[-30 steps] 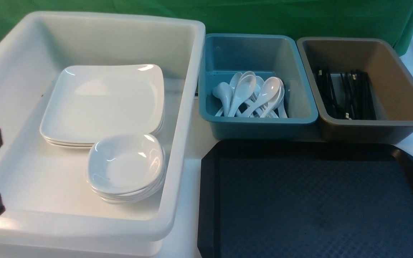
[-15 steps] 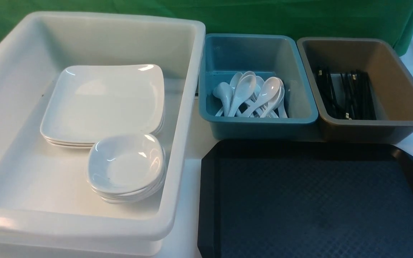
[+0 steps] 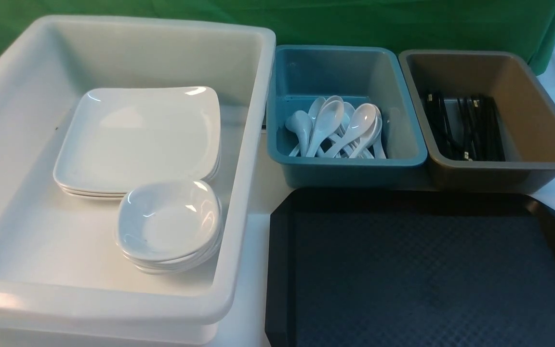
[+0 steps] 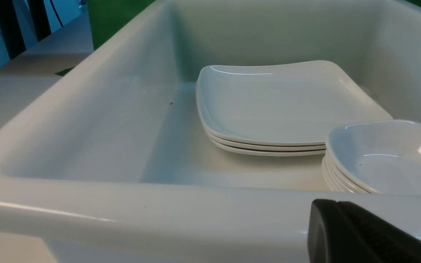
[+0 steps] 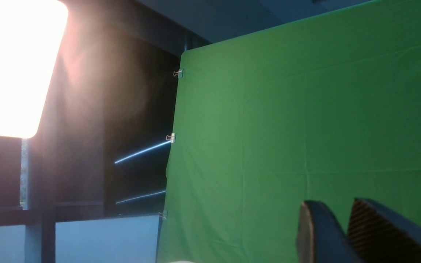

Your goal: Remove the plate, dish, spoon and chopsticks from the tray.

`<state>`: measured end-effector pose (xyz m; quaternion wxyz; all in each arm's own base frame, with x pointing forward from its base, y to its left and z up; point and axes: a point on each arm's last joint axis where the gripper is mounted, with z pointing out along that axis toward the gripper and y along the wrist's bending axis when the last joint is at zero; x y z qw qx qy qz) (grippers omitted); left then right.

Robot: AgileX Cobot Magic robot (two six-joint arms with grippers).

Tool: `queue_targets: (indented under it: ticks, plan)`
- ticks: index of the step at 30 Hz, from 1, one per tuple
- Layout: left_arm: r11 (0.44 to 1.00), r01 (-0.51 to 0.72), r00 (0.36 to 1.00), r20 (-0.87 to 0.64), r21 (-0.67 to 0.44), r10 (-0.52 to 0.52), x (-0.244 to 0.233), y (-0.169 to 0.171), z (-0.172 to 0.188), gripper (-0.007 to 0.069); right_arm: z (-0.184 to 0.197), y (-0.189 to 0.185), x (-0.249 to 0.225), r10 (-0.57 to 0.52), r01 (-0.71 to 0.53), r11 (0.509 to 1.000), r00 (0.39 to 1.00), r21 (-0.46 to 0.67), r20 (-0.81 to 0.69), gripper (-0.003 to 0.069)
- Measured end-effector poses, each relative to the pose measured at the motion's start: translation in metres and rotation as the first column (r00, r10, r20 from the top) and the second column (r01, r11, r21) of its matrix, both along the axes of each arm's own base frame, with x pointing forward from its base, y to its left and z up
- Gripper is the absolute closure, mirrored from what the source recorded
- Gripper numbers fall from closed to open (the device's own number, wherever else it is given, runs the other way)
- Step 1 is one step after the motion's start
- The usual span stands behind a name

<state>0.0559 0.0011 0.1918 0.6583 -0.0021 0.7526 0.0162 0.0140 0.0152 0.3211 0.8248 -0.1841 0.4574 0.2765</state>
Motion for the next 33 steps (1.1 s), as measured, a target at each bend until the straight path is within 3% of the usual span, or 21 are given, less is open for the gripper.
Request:
queue_targets:
  ticks: [22, 33]
  plan:
    - [1.0, 0.0, 1.0, -0.001, 0.0, 0.0, 0.0, 0.0, 0.0, 0.0623, -0.003, 0.001, 0.001, -0.002, 0.002, 1.0, 1.0, -0.008, -0.011, 0.0441]
    - [1.0, 0.0, 1.0, -0.001, 0.0, 0.0, 0.0, 0.0, 0.0, 0.0623, -0.028, 0.005, 0.012, -0.098, 0.078, 0.975, 0.992, -0.208, -0.085, 0.0428]
